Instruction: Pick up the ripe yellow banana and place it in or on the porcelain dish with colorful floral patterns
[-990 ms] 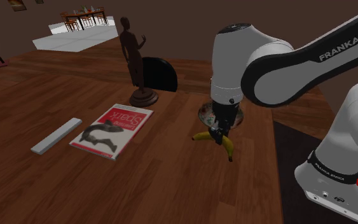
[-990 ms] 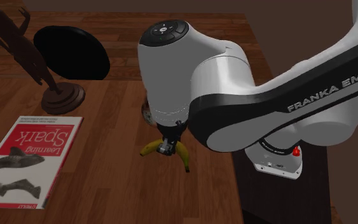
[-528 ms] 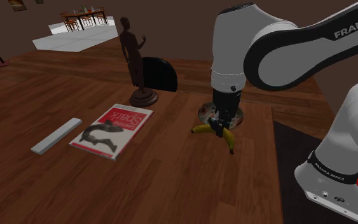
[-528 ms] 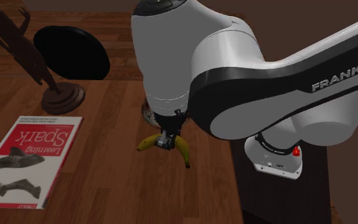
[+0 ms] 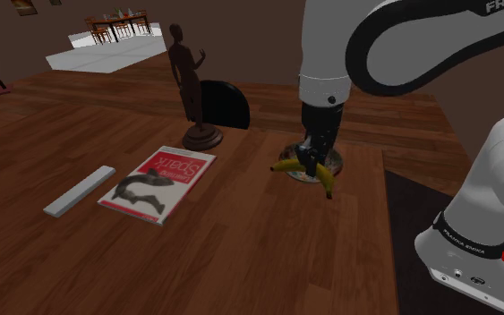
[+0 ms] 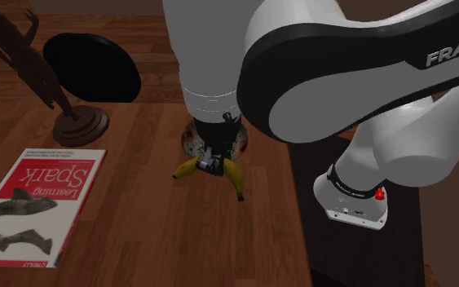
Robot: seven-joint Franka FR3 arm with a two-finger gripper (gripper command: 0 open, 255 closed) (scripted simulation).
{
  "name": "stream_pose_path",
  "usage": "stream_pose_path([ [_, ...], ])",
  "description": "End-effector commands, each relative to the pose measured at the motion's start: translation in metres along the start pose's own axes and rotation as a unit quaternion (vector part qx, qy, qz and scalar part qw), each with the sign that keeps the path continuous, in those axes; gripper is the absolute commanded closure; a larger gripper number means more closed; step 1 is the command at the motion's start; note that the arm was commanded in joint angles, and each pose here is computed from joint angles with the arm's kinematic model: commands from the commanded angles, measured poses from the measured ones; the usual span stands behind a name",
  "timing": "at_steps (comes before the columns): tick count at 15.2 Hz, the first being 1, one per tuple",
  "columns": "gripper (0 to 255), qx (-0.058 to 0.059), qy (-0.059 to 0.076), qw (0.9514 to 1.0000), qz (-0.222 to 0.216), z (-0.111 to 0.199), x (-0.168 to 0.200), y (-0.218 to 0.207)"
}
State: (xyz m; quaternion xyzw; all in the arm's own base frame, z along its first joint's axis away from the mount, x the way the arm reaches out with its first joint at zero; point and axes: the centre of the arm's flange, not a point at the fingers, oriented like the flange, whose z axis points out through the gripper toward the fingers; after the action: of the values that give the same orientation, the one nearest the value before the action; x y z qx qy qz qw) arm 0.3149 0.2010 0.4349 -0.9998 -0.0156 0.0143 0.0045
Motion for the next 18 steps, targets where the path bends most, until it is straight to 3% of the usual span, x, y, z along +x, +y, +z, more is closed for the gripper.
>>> stream_pose_path([
  [1, 255, 0.000, 0.000, 1.0000, 0.000, -0.001, 0.009, 0.021],
  [12, 255, 0.000, 0.000, 1.0000, 0.000, -0.011, 0.071, 0.148],
  [18, 255, 0.000, 0.000, 1.0000, 0.000, 0.020, 0.072, 0.149],
])
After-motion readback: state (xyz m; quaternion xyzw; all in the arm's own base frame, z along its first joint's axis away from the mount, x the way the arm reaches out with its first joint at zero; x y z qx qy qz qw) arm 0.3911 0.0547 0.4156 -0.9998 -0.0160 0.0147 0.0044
